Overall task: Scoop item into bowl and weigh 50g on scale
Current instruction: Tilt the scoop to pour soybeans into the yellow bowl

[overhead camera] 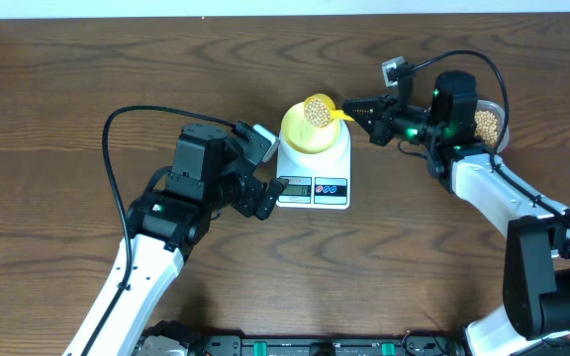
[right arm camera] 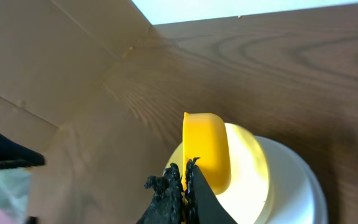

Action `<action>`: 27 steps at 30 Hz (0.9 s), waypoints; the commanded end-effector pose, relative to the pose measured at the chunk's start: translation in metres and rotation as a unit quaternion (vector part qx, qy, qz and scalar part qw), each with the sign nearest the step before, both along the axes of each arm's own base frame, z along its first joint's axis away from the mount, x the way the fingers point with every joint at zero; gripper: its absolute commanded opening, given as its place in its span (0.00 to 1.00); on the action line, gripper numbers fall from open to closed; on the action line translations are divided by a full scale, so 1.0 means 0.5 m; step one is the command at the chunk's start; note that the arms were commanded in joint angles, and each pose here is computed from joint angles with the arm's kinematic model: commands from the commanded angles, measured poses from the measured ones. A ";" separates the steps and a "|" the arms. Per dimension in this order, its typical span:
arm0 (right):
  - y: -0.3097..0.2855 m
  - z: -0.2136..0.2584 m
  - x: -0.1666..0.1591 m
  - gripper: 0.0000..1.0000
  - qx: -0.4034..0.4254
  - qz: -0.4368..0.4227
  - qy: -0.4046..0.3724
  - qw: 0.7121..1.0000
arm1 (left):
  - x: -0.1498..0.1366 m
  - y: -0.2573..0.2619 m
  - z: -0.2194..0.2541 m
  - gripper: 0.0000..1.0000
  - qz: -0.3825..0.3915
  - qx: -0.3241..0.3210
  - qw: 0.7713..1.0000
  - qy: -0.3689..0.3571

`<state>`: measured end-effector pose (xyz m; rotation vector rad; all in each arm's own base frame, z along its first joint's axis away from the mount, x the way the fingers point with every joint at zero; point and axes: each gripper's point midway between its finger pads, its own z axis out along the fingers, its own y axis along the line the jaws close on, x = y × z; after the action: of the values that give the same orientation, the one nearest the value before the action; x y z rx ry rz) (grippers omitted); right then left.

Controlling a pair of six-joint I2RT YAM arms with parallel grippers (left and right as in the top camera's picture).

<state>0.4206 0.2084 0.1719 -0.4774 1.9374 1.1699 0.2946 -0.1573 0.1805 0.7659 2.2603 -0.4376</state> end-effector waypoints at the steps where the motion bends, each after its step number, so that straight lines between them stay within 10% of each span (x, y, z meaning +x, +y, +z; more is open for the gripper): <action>1: 0.009 -0.014 0.006 0.01 -0.040 0.001 -0.051 0.998 | -0.002 0.000 0.007 0.91 -0.001 -0.006 1.000 -0.003; 27: 0.056 -0.027 -0.023 0.01 -0.173 0.108 -0.296 0.933 | -0.002 0.000 0.007 0.91 -0.001 -0.006 1.000 -0.003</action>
<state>0.4130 0.2317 0.1638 -0.9915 1.6601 0.7715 0.2947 -0.1573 0.1806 0.7657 2.2601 -0.4371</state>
